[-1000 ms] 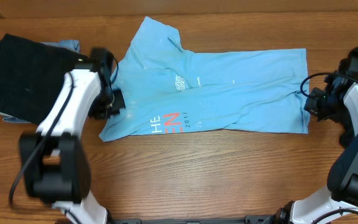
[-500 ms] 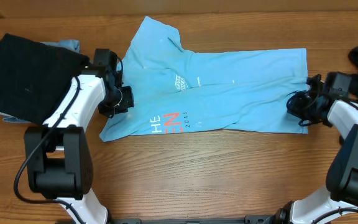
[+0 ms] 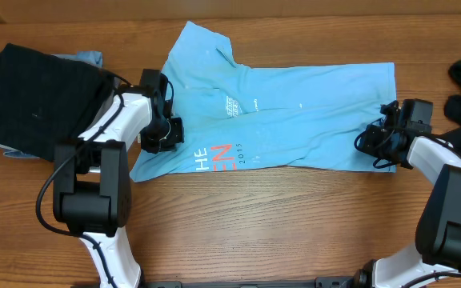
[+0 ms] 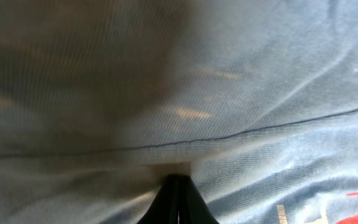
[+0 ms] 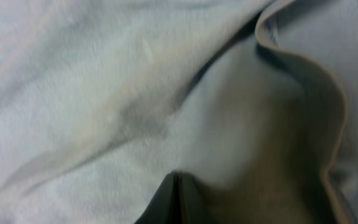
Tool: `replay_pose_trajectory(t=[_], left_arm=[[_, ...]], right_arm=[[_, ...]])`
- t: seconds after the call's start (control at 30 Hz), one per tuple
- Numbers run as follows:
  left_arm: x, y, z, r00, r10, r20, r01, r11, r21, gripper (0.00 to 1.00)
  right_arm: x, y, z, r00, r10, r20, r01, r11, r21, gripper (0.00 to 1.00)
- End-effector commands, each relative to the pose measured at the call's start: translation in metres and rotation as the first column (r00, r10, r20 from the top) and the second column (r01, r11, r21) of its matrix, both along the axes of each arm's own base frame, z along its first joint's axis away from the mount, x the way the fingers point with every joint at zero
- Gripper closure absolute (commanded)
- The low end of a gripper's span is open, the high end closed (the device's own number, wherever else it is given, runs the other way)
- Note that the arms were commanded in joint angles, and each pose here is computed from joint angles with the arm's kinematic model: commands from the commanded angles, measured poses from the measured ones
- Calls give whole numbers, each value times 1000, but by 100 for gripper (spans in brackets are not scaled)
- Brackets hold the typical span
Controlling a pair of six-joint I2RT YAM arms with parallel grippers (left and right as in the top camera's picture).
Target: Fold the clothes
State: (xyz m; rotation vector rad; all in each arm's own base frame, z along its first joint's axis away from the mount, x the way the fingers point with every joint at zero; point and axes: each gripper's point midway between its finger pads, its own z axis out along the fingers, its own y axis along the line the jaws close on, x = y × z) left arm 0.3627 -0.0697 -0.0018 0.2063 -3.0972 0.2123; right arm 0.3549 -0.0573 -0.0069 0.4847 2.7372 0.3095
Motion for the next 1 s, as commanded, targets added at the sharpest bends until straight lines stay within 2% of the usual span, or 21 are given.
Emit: replay_pose_trajectory(t=[0.0, 0.13, 0.2, 0.33, 0.5, 0.63, 0.73, 0.87, 0.97], left_arm=[[-31, 25, -28, 987, 87, -132, -63, 983, 174, 96], [-46, 38, -24, 975, 131, -182, -82, 963, 256, 96], [-52, 40, -23, 970, 131, -204, -74, 961, 266, 96], [-68, 65, -14, 955, 164, -247, -54, 916, 398, 96], [-85, 69, -7, 932, 175, -317, -32, 912, 410, 96], [-88, 67, -2, 926, 174, -335, -25, 914, 404, 96], [-74, 65, 14, 932, 174, -317, -35, 916, 401, 96], [-29, 53, 69, 960, 177, -218, -92, 932, 351, 96], [16, 39, 126, 991, 125, -56, -105, 955, 278, 94]], right_arm=[[-89, 21, -55, 927, -86, -365, 108, 993, 40, 96], [-117, 14, -55, 842, -235, -486, 244, 969, -45, 96], [-128, 9, -53, 814, -259, -520, 252, 964, -85, 96], [-146, -13, -45, 758, -316, -570, 257, 949, -183, 96], [-153, -19, -27, 681, -382, -624, 338, 921, -196, 96], [-145, -22, -11, 669, -387, -634, 343, 918, -198, 96], [-122, -28, 7, 694, -389, -606, 352, 917, -186, 96], [-82, -24, 42, 773, -310, -553, 326, 943, -73, 96], [-48, -15, 76, 846, -232, -481, 289, 956, 47, 96]])
